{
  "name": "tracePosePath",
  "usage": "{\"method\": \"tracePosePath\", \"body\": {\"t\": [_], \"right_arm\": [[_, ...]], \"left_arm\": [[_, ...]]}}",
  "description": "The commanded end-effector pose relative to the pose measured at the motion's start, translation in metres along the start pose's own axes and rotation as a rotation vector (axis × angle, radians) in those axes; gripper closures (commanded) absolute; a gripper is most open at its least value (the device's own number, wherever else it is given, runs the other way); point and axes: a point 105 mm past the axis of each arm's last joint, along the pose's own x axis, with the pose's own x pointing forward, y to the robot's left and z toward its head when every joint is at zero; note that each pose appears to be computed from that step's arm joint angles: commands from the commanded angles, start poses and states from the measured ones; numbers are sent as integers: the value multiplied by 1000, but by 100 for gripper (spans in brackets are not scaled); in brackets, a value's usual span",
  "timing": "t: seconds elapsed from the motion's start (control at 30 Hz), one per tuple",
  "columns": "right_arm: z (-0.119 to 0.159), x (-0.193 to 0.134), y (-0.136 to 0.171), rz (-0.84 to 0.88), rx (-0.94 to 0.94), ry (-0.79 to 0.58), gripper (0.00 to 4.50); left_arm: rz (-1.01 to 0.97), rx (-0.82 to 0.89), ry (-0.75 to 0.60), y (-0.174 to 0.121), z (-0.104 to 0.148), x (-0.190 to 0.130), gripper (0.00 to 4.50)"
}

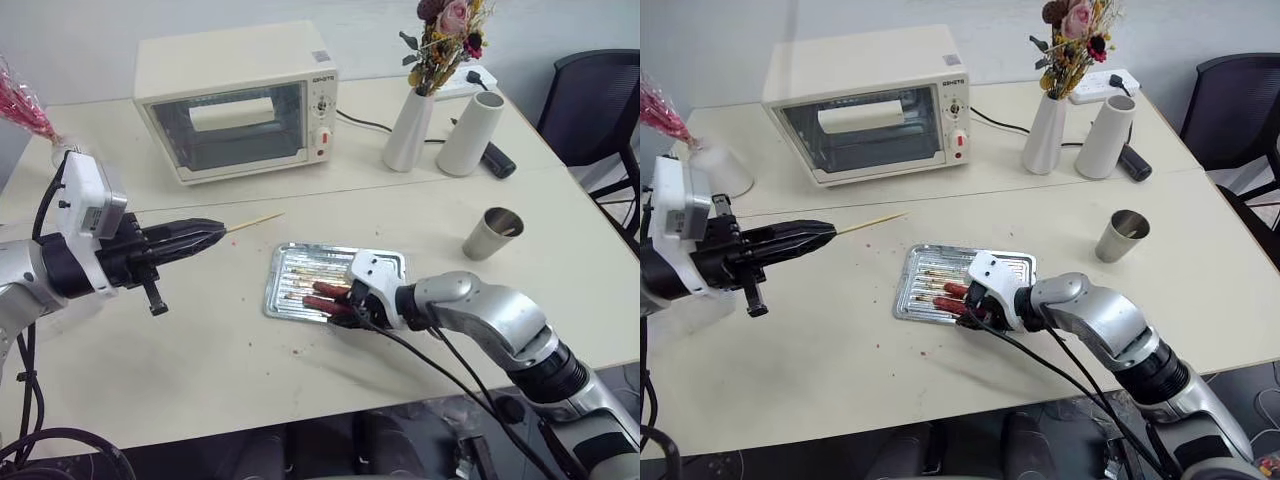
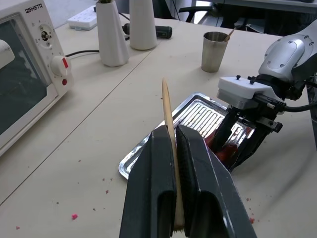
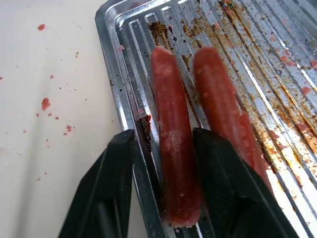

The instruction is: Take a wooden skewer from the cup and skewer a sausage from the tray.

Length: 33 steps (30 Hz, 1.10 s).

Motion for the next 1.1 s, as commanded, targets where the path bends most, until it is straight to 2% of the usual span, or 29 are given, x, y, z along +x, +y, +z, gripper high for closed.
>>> {"method": "tracePosePath", "body": {"t": [0.03, 0.1, 0.27, 0.43, 0.6, 0.77, 1.1], "right_arm": [[7, 1, 2, 7, -40, -21, 363], [9, 0, 2, 11, -40, -32, 420], [21, -9, 9, 72, -20, -74, 420], [46, -43, 10, 194, -18, -121, 420], [62, -82, -4, 265, -158, -141, 420], [57, -108, -15, 344, -302, -122, 420], [74, -115, -25, 365, -384, -173, 420]], "left_arm": [[4, 48, -18, -1, 8, 0, 450], [2, 47, -18, -1, 8, 0, 450], [-9, 40, -18, -2, 6, 0, 450], [-52, 16, -5, -3, 6, -3, 450], [-173, -18, 36, -10, 10, -11, 450], [-272, -39, 70, -18, 13, -16, 450], [-400, -22, 59, -39, 25, -5, 450]]}}
